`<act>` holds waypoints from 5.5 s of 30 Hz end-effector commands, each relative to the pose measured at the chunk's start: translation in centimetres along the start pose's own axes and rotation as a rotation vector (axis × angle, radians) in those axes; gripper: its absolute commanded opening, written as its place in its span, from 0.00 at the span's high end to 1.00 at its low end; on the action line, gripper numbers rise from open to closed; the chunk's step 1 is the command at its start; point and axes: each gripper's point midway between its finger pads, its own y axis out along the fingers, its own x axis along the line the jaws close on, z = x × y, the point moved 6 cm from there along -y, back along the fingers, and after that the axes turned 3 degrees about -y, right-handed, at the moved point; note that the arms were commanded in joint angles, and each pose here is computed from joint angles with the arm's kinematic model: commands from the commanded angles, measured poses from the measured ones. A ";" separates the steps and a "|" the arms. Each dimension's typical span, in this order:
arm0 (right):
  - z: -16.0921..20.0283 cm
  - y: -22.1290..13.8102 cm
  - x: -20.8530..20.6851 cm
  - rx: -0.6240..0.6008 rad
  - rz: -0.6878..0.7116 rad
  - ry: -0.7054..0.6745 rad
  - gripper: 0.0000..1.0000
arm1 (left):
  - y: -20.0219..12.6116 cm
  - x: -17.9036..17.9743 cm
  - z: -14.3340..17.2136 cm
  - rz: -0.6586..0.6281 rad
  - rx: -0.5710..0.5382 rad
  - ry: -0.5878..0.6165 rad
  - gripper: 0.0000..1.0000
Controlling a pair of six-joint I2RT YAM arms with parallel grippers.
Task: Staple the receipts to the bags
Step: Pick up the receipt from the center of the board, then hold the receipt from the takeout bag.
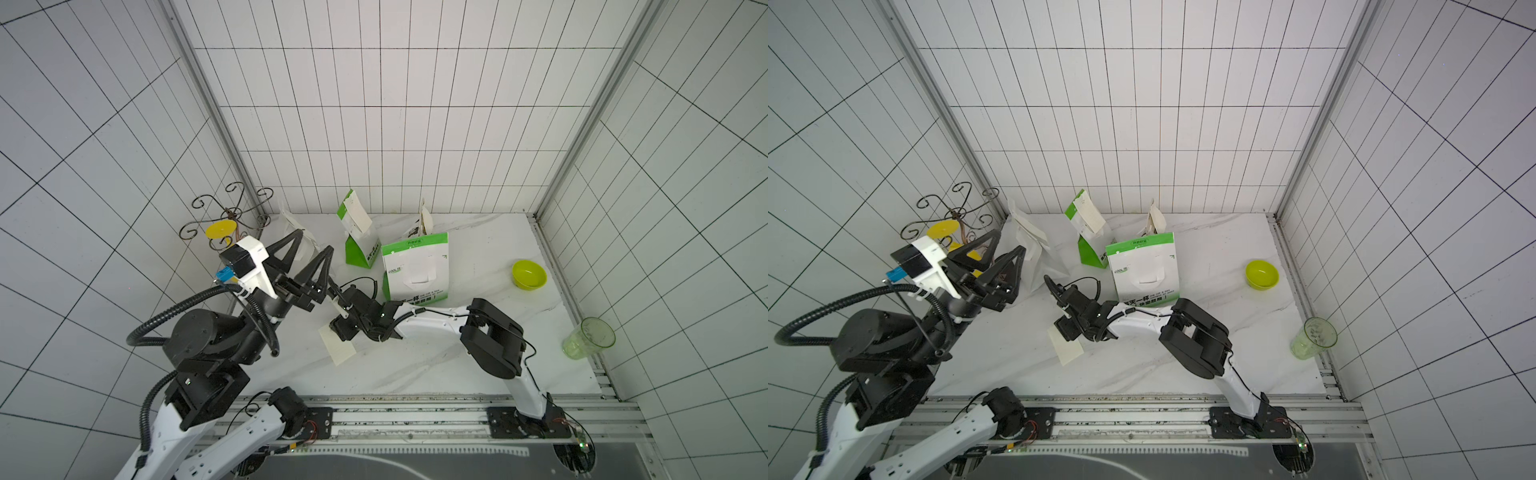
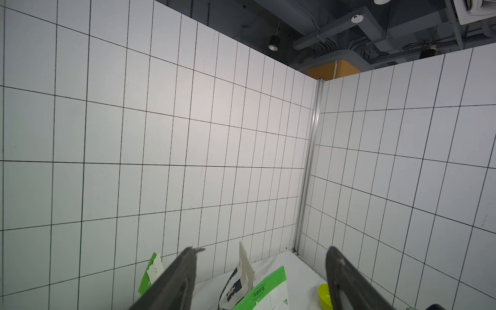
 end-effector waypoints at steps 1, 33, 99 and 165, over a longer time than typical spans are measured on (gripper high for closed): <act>-1.6 1.1 -0.3 0.009 0.009 -0.021 0.32 | -0.5 -0.2 0.1 0.025 0.005 -0.015 0.26; -0.2 -14.4 2.3 -0.329 -0.028 -0.082 1.00 | 0.4 -0.4 3.5 0.069 0.108 -0.007 0.25; 0.2 -37.9 -3.1 -0.572 -0.381 -0.086 0.80 | 1.0 -7.0 20.8 0.715 0.697 -0.227 1.00; -7.0 -32.6 -22.7 -0.452 0.137 0.182 1.00 | 23.0 4.9 28.7 0.565 0.849 -0.004 0.42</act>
